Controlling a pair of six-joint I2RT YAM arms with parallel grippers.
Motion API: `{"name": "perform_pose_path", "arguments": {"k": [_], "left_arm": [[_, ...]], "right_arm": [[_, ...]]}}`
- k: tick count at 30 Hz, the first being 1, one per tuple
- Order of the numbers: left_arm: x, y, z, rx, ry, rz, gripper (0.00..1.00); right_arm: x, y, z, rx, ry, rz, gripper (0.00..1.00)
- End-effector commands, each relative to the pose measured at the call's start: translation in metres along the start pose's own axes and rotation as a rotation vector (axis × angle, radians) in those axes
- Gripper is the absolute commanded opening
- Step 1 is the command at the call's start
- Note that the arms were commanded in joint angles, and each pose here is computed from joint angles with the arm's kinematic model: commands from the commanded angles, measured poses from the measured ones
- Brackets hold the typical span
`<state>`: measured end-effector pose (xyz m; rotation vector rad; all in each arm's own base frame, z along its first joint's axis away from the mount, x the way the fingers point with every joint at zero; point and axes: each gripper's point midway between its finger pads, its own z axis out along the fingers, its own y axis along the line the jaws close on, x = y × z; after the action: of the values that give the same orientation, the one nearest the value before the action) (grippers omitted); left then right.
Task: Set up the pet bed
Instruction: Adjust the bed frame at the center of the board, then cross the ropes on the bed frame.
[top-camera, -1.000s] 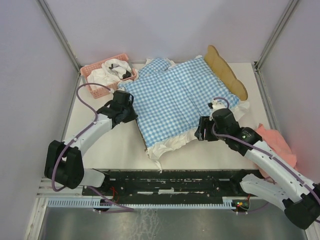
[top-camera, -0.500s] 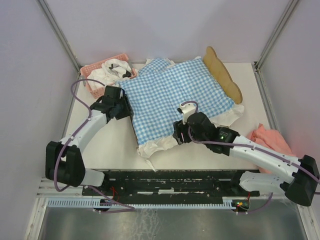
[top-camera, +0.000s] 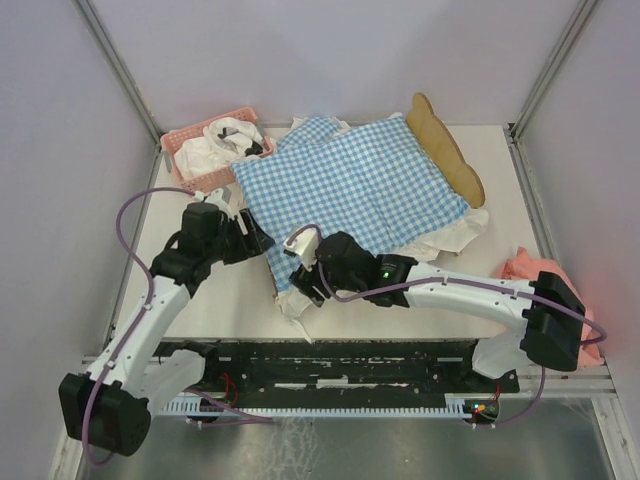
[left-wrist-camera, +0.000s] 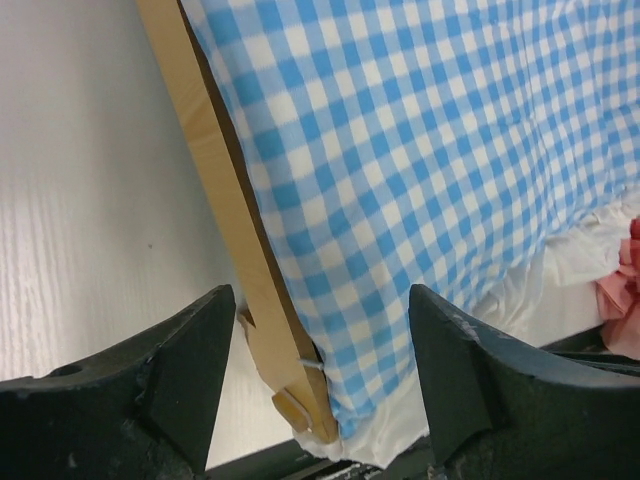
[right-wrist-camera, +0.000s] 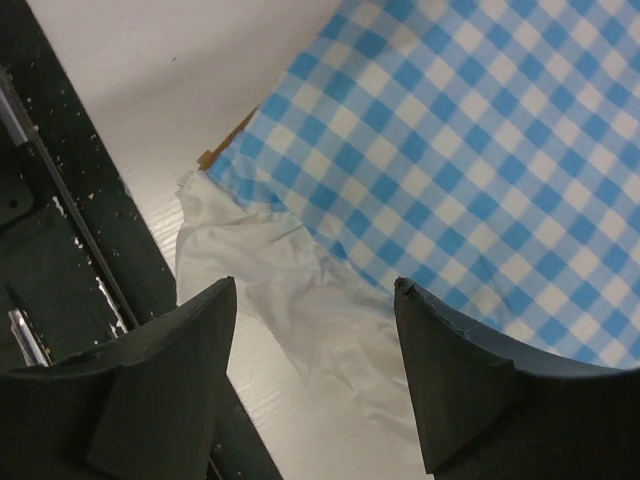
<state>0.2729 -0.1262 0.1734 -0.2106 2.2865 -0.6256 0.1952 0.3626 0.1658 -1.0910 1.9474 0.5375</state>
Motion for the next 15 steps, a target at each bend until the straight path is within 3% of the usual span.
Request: {"name": "perform_pose_path", "arguments": {"k": [1,9,15], "left_arm": [[0.016,-0.015,-0.013,0.104,0.016,-0.057,0.75],[0.037,-0.015,-0.022,0.146,0.047,-0.085,0.64],[0.042,-0.023,-0.028,0.198,0.054,-0.102,0.58]], "right_arm": [[-0.021,0.030,0.008,-0.118,-0.057,-0.217,0.74],[-0.004,0.043,0.020,-0.205,-0.017,-0.329,0.73],[0.007,0.023,0.017,-0.111,0.010,-0.368,0.63]]}}
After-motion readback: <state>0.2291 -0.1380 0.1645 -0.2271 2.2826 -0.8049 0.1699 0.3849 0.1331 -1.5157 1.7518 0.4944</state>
